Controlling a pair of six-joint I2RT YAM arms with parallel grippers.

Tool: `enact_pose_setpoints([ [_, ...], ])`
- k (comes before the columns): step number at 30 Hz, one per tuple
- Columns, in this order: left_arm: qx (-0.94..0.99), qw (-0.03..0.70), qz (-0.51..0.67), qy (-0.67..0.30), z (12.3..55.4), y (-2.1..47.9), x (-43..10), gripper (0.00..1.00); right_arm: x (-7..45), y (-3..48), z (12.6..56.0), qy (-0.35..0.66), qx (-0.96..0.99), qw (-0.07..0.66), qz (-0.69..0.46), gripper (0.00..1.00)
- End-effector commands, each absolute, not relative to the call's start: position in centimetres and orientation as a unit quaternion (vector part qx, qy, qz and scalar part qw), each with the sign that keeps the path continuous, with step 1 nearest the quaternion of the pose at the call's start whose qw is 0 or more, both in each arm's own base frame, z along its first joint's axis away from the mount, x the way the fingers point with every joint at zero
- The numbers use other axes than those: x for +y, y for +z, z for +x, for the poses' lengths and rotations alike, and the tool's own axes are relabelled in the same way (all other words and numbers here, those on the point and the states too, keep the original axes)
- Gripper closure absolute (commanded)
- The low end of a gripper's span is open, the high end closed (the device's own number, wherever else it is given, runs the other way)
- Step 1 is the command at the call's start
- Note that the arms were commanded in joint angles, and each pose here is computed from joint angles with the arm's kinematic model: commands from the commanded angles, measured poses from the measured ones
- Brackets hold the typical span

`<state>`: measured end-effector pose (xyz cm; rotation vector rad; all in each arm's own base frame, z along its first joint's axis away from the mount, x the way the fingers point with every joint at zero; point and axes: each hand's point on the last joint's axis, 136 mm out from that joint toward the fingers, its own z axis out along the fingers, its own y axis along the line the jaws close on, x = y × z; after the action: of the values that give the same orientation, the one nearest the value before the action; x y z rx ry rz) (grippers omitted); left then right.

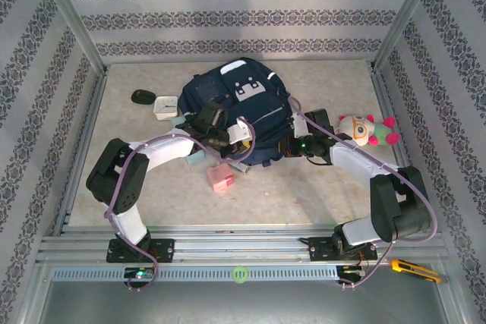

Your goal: Pack the student bag

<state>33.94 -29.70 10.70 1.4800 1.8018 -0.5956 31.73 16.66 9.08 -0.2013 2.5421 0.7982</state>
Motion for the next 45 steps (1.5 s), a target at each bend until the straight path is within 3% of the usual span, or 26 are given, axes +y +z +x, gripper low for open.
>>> enact_pose_setpoints([
  [1, 0.718, 0.324, 0.595, -0.158, 34.2, 9.8, -24.8, 1.00, 16.3, 8.7, 31.0, 0.278, 0.935, 0.207, -0.067, 1.00],
  [13, 0.686, 0.354, 0.622, -0.133, 37.3, 10.5, -22.7, 1.00, 23.3, 8.9, 25.1, 0.330, 0.914, 0.228, -0.059, 1.00],
  [17, 0.682, 0.363, 0.614, -0.163, 36.6, 12.0, -23.1, 0.86, 23.8, 9.0, 25.7, 0.329, 0.913, 0.232, -0.069, 1.00],
  [19, 0.672, 0.377, 0.610, -0.185, 35.1, 13.5, -24.5, 0.66, 24.1, 9.4, 26.2, 0.333, 0.911, 0.229, -0.082, 1.00],
  [22, 0.654, 0.389, 0.625, -0.174, 33.4, 14.1, -26.7, 0.48, 24.7, 10.6, 26.6, 0.340, 0.905, 0.233, -0.106, 1.00],
  [30, 0.639, 0.381, 0.639, -0.196, 33.5, 13.5, -30.6, 0.43, 24.8, 11.9, 27.3, 0.344, 0.902, 0.233, -0.122, 1.00],
  [34, 0.645, 0.359, 0.644, -0.202, 33.8, 12.1, -31.2, 0.44, 24.8, 12.6, 27.4, 0.354, 0.897, 0.235, -0.124, 1.00],
  [35, 0.649, 0.353, 0.644, -0.199, 33.9, 11.7, -31.2, 0.49, 24.8, 12.7, 27.5, 0.356, 0.895, 0.236, -0.125, 1.00],
  [38, 0.659, 0.334, 0.647, -0.189, 33.9, 11.2, -30.4, 0.86, 22.8, 12.1, 28.3, 0.341, 0.906, 0.234, -0.087, 1.00],
  [39, 0.658, 0.330, 0.650, -0.188, 33.8, 11.2, -30.1, 0.93, 21.7, 11.7, 28.9, 0.341, 0.909, 0.231, -0.065, 1.00],
  [41, 0.661, 0.319, 0.654, -0.185, 33.4, 11.3, -29.1, 1.00, 19.6, 11.1, 29.8, 0.339, 0.912, 0.228, -0.034, 1.00],
  [45, 0.672, 0.307, 0.651, -0.174, 33.2, 11.7, -26.3, 1.00, 16.2, 10.7, 31.3, 0.314, 0.919, 0.236, -0.014, 1.00],
])
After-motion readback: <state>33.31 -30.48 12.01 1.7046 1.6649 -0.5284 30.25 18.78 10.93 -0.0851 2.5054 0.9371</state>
